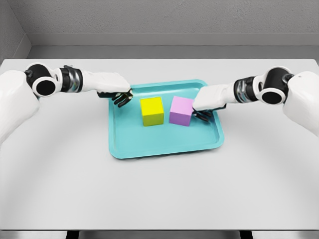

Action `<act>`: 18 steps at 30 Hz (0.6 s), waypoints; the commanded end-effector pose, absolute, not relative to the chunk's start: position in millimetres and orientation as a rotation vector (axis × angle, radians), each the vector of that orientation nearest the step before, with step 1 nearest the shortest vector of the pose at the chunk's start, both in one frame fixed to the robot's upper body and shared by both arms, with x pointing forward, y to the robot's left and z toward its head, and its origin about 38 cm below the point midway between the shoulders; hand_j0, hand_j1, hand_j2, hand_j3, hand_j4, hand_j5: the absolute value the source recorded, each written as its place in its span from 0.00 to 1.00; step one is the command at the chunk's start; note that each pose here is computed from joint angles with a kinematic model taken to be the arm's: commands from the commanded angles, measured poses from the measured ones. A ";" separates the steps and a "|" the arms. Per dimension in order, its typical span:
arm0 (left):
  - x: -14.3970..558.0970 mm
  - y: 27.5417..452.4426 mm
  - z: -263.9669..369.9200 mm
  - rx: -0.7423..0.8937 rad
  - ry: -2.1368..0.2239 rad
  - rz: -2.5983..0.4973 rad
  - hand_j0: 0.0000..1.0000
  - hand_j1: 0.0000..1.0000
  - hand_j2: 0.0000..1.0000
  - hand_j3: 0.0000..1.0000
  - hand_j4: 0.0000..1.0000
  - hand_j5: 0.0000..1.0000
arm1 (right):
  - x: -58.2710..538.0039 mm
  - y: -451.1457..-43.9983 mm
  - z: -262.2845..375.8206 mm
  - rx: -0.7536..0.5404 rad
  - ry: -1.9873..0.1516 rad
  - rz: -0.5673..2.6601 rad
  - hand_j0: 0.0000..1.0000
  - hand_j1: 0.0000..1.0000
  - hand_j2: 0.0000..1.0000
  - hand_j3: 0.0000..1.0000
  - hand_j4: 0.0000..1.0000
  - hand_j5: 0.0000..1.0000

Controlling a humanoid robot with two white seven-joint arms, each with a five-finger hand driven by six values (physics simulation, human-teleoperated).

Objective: Push two cubes

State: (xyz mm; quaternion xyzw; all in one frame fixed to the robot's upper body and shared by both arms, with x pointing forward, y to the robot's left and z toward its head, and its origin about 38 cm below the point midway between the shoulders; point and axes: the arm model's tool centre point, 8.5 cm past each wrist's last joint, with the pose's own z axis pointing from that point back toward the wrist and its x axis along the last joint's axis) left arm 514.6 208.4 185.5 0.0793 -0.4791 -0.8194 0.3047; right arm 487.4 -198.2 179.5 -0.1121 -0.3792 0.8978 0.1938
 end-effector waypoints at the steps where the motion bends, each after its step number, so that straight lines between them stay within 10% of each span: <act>1: 518.5 226.6 182.2 0.224 -1.237 -2.129 0.04 0.04 0.04 0.04 0.04 0.04 | 489.3 -197.1 177.3 -0.319 -1.054 2.521 0.13 0.13 0.13 0.13 0.13 0.13; 18: 516.9 219.6 181.6 0.215 -1.241 -2.148 0.03 0.03 0.03 0.03 0.03 0.03 | 506.8 -181.6 179.9 -0.319 -1.073 2.476 0.16 0.16 0.16 0.16 0.16 0.16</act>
